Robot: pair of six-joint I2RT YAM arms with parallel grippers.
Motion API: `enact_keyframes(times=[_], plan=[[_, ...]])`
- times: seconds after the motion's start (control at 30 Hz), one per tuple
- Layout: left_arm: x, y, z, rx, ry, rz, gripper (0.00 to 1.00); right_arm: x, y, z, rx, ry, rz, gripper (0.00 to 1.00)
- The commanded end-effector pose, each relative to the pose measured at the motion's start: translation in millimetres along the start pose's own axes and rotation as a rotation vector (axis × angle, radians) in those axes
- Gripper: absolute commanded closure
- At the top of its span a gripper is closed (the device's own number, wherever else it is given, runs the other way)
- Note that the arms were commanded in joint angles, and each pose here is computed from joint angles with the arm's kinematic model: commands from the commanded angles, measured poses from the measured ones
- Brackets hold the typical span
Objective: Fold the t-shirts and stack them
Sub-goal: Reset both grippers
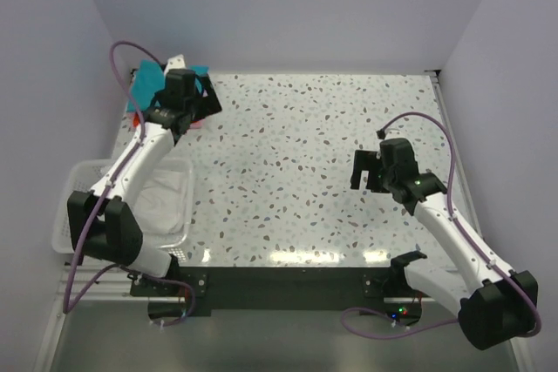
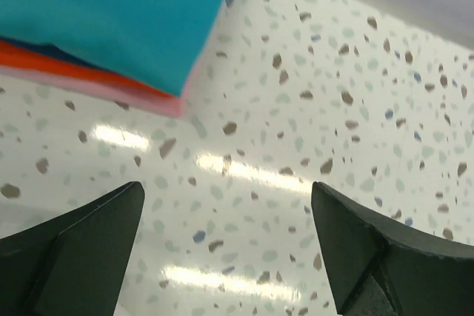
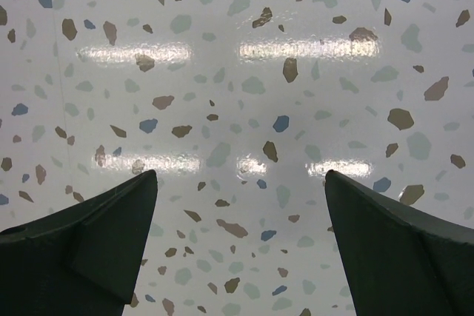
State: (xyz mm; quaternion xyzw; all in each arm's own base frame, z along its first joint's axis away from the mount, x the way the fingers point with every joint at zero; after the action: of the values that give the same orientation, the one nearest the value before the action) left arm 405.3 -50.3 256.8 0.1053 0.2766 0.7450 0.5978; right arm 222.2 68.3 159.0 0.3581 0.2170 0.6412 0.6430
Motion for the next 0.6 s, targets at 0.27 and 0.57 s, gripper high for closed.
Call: enact_keyframes(times=[0.27,0.57], plan=[[-33,68,-145,0.137,-0.019,-0.026,0.00,3,12,9,-0.077,-0.036,0.036,0.01],[-24,102,-225,0.249,-0.120,-0.040,0.00,-4,14,3,-0.105,-0.076,0.004,0.01]])
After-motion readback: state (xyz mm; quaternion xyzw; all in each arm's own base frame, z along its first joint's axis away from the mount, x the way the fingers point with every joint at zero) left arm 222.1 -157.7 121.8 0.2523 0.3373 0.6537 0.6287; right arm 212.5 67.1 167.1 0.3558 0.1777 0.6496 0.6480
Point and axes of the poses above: each gripper's point midway between its finger pads, its own y axis back along the fingers, its own x axis along the line the jaws close on, z = x × y, the point moved 5 cm from there along y, back along the fingers, and after that the axes turned 4 degrees about -y, right-handed, at the moved point
